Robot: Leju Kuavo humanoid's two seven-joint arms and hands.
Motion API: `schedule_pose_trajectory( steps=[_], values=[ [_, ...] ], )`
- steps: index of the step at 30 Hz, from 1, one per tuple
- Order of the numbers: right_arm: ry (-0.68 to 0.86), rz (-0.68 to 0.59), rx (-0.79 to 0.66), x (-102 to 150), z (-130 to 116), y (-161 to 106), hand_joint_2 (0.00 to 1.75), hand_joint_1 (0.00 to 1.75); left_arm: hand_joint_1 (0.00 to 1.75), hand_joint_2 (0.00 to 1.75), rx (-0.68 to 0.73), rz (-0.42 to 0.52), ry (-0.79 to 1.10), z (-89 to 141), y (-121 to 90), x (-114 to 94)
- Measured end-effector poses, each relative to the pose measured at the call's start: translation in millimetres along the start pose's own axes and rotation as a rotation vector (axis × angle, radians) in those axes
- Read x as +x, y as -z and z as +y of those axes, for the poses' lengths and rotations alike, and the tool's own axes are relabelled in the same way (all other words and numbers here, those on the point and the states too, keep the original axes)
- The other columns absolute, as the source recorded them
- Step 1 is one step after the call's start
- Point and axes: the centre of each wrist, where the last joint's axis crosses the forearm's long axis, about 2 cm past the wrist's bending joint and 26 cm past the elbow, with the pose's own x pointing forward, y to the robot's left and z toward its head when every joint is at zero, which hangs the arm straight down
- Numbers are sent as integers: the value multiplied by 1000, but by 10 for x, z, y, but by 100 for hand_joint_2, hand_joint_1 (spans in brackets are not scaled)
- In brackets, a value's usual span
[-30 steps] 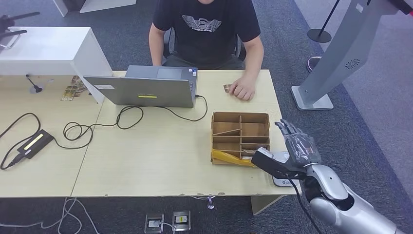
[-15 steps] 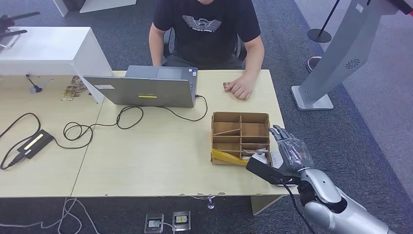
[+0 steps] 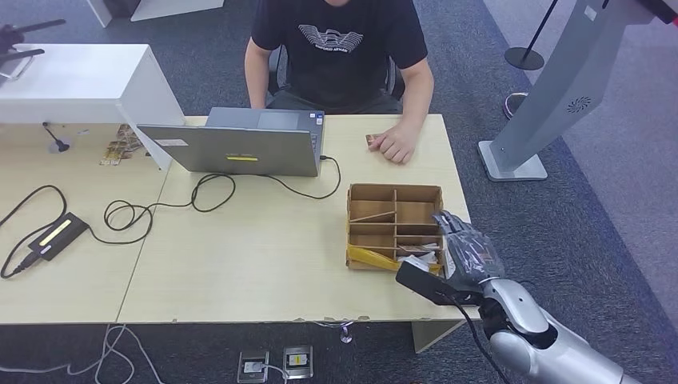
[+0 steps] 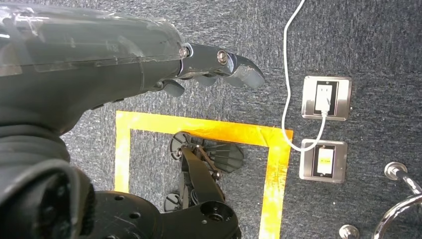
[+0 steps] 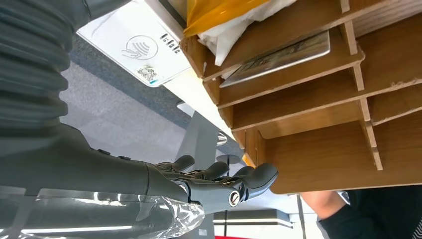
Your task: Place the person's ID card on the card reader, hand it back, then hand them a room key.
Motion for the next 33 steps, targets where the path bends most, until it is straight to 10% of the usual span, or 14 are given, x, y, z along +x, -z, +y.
schedule_pose_trajectory(
  steps=[20, 26, 33],
  values=[
    [14, -21, -11, 108, 93, 78, 175, 0, 0, 0, -8, 9, 16, -4, 0, 0],
    [27, -126, -15, 271, 17, 276, 175, 0, 0, 0, -167, 386, 475, -394, 65, 152],
    [36, -141, -20, 426, 12, 432, 175, 0, 0, 0, -255, 380, 639, -837, 92, 318]
  ],
)
